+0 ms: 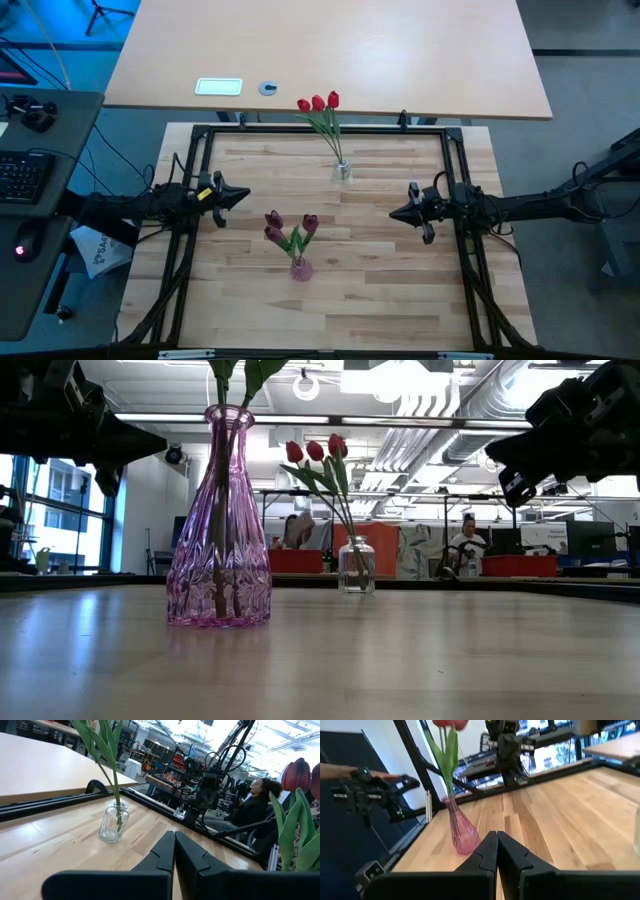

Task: Sort flowers into vase by color
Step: Return to Home Position

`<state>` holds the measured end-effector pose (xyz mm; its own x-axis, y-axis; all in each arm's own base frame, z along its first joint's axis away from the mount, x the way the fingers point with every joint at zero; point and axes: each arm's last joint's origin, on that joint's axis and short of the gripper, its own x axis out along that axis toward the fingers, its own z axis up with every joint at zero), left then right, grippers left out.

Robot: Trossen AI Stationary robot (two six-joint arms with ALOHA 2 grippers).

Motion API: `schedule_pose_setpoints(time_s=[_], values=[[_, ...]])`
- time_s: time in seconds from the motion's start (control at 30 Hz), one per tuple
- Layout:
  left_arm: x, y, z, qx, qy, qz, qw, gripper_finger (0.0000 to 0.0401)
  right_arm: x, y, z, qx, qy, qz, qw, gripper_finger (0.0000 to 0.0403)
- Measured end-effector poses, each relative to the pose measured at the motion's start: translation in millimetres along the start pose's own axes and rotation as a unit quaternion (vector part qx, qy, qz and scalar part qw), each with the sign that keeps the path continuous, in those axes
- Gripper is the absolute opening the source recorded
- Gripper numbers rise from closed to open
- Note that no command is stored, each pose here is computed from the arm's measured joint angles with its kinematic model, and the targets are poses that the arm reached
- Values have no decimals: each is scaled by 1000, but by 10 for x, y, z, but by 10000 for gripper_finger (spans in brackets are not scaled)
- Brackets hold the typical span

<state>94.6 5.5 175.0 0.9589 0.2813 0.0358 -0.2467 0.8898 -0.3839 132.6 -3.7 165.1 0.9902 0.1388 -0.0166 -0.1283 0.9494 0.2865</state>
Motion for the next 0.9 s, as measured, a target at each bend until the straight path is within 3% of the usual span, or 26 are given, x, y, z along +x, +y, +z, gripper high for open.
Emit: schedule_pose_setpoints(time_s=[0.27, 0.57, 0.9], values=[[0, 0, -1, 0, 1, 0, 1000, 0, -170, 60, 2, 0, 2, 8, 1000, 0], [0, 1, -2, 1, 1, 0, 1000, 0, -355, 112, 47, -10, -43, 21, 999, 0], [4, 3, -11, -1, -3, -1, 1000, 0, -354, 109, 38, -9, -38, 20, 999, 0]])
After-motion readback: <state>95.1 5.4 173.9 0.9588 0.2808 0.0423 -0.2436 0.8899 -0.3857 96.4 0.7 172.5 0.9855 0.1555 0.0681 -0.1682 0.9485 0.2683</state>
